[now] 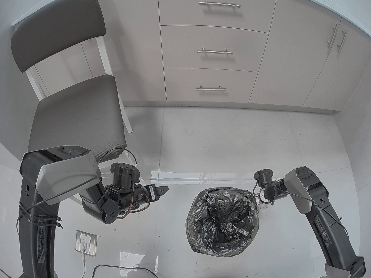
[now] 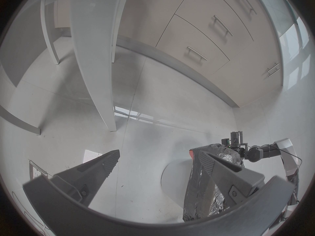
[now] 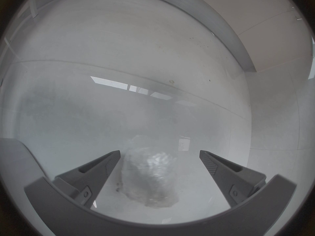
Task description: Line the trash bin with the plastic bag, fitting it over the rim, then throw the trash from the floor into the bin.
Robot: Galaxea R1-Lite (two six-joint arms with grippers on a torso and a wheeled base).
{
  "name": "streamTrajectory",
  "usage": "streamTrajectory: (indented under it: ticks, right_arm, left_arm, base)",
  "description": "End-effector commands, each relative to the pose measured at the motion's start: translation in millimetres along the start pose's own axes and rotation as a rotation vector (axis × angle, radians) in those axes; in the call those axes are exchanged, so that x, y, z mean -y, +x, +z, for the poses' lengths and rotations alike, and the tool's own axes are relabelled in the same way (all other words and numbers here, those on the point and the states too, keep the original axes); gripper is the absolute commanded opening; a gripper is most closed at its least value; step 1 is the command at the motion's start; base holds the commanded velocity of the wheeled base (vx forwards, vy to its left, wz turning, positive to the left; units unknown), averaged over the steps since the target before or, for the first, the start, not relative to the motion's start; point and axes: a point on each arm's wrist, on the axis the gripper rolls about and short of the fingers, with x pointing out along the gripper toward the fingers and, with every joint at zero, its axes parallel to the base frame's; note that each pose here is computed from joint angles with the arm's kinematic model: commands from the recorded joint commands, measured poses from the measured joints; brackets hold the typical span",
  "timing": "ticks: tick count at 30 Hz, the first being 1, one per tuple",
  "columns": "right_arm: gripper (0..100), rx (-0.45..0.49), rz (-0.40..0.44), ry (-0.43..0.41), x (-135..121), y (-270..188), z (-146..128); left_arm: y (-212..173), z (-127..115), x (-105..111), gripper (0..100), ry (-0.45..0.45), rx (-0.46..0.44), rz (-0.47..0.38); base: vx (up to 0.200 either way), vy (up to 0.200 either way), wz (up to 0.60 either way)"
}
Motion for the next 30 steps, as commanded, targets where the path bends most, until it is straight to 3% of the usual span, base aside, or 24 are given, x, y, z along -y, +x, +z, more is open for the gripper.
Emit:
streamTrajectory:
  ticks: [1, 17, 30]
  right_arm:
    - [100, -0.007, -0.005, 0.001, 0.9, 1.7, -2.0]
    - [100, -0.006, -0.005, 0.011, -0.5, 1.0, -1.8]
    - [100, -0.014, -0.007, 0.077, 2.2, 2.4, -2.7]
  left_arm:
    - [0.3, -0.6, -0.4, 100, -0.001, -0.002, 0.001]
    - [0.8, -0.6, -0.5, 100, -0.001, -0.002, 0.001]
    - [0.8, -0.6, -0.5, 100, -0.001, -0.002, 0.001]
  base:
    - [0.000, 0.000, 0.00]
    - [0.000, 0.000, 0.00]
    - [0.000, 0.000, 0.00]
